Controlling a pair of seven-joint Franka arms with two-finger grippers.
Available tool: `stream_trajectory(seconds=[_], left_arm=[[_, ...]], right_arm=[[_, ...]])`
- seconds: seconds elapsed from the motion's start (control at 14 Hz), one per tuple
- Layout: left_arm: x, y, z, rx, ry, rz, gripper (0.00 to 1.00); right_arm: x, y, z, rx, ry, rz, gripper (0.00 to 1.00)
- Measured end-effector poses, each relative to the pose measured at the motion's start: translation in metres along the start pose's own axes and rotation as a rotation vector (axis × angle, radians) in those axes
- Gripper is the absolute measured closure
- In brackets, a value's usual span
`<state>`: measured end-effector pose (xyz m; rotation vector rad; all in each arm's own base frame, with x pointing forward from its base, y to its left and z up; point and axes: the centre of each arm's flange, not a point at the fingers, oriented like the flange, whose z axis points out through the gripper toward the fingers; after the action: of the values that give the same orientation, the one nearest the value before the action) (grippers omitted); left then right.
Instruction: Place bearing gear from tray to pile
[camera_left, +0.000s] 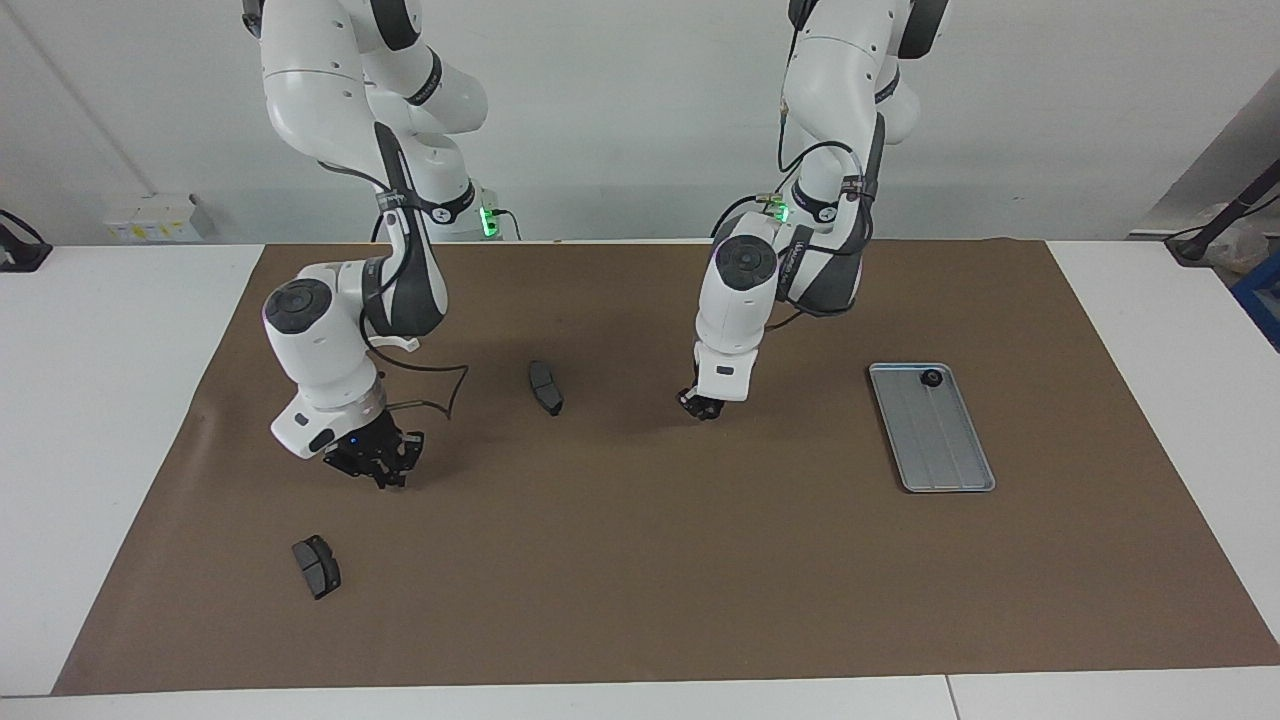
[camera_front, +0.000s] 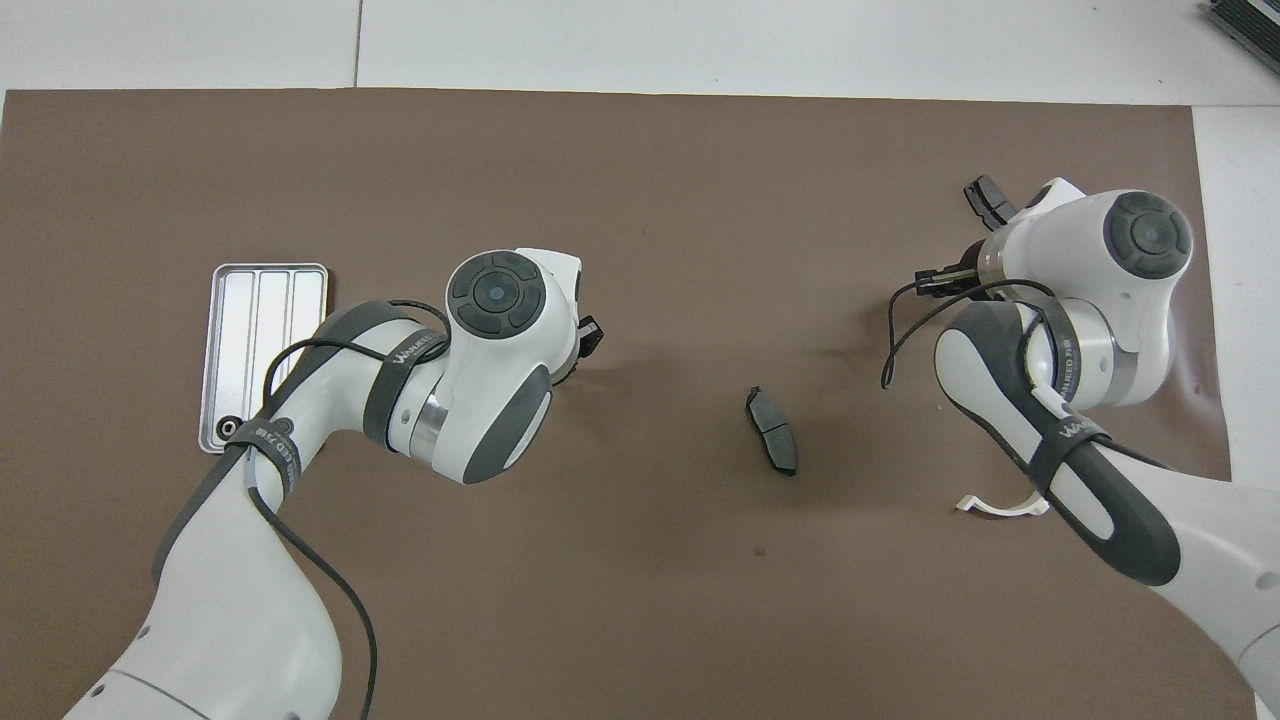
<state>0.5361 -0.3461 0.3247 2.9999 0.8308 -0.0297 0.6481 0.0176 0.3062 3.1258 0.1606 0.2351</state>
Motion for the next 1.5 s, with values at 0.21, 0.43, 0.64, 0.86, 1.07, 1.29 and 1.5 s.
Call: stream_trajectory(seconds=[0.21, 0.43, 0.64, 0.86, 1.07, 1.29, 1.5], left_arm=[[0.002, -0.002, 0.003, -0.017, 0.009, -0.006, 0.35], [0.005, -0.002, -0.003, -0.029, 0.016, -0.009, 0.12], [0.028, -0.014, -0.005, -0.025, 0.020, 0.031, 0.17], [0.084, -0.055, -0.004, 0.007, 0.002, 0.115, 0.21], [0.145, -0.110, -0.012, 0.010, -0.036, 0.221, 0.23], [0.193, -0.169, -0.026, -0.003, -0.062, 0.364, 0.25], [0.229, -0.219, -0.026, -0.013, -0.073, 0.509, 0.25]], right_arm=[[0.005, 0.000, 0.011, 0.004, -0.006, 0.001, 0.77], [0.008, 0.000, 0.009, 0.004, 0.001, 0.004, 0.48], [0.014, -0.007, -0.005, 0.004, 0.024, 0.023, 0.12], [0.017, -0.050, -0.030, 0.013, 0.036, 0.072, 0.00], [0.013, -0.128, -0.048, 0.033, 0.034, 0.142, 0.00], [0.001, -0.214, -0.061, 0.060, 0.031, 0.220, 0.00], [-0.011, -0.289, -0.078, 0.085, 0.029, 0.295, 0.00]])
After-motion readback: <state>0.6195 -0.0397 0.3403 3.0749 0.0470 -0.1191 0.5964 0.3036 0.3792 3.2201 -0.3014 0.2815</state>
